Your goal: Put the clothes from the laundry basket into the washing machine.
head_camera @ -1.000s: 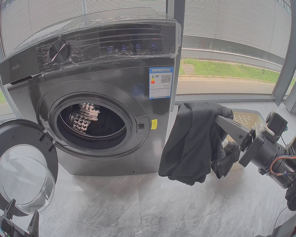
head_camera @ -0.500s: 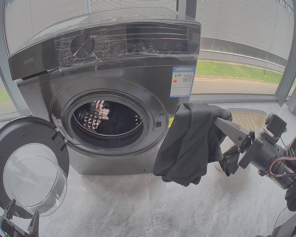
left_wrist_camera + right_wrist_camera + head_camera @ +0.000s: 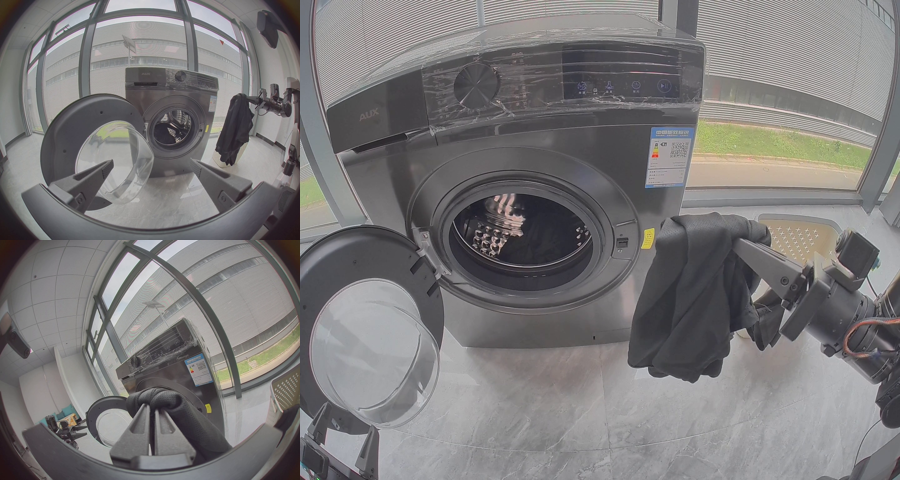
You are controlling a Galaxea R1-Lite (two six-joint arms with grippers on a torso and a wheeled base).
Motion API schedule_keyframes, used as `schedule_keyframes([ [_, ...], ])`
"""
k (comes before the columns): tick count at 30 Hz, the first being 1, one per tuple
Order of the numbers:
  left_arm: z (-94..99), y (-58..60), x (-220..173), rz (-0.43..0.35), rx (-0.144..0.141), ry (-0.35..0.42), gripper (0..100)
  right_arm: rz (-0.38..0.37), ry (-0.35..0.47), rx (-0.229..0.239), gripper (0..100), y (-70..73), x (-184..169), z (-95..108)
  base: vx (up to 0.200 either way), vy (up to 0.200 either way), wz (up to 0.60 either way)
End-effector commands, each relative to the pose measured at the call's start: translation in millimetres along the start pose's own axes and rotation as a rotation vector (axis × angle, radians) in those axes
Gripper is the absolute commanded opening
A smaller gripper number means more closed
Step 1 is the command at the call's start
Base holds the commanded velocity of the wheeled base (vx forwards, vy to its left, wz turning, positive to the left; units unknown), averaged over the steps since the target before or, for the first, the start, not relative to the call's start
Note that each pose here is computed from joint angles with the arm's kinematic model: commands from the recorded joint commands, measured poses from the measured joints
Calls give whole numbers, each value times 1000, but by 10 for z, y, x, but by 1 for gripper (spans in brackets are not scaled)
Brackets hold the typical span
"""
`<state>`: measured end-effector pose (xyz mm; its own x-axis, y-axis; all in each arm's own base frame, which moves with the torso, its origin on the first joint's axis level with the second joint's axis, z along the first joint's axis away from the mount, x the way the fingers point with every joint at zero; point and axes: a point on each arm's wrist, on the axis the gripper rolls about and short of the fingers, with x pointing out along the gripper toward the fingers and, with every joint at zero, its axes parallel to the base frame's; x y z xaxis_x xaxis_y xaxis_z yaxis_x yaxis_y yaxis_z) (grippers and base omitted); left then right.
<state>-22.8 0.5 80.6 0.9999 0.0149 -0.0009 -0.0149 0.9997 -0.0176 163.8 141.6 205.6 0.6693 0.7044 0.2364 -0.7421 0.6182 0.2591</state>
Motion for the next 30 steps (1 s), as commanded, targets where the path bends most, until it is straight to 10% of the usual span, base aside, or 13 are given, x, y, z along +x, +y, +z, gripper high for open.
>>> schedule_keyframes([
  [1,-53,1,0,2,2,1,100,-6,5,1,0,-5,51,-31,0,0,0],
  [11,-53,1,0,0,7,1,100,-5,-39,26,0,187,195,11,0,0,0],
  [30,-53,1,0,-1,16,1,100,-75,97,33,0,-42,150,-307,0,0,0],
])
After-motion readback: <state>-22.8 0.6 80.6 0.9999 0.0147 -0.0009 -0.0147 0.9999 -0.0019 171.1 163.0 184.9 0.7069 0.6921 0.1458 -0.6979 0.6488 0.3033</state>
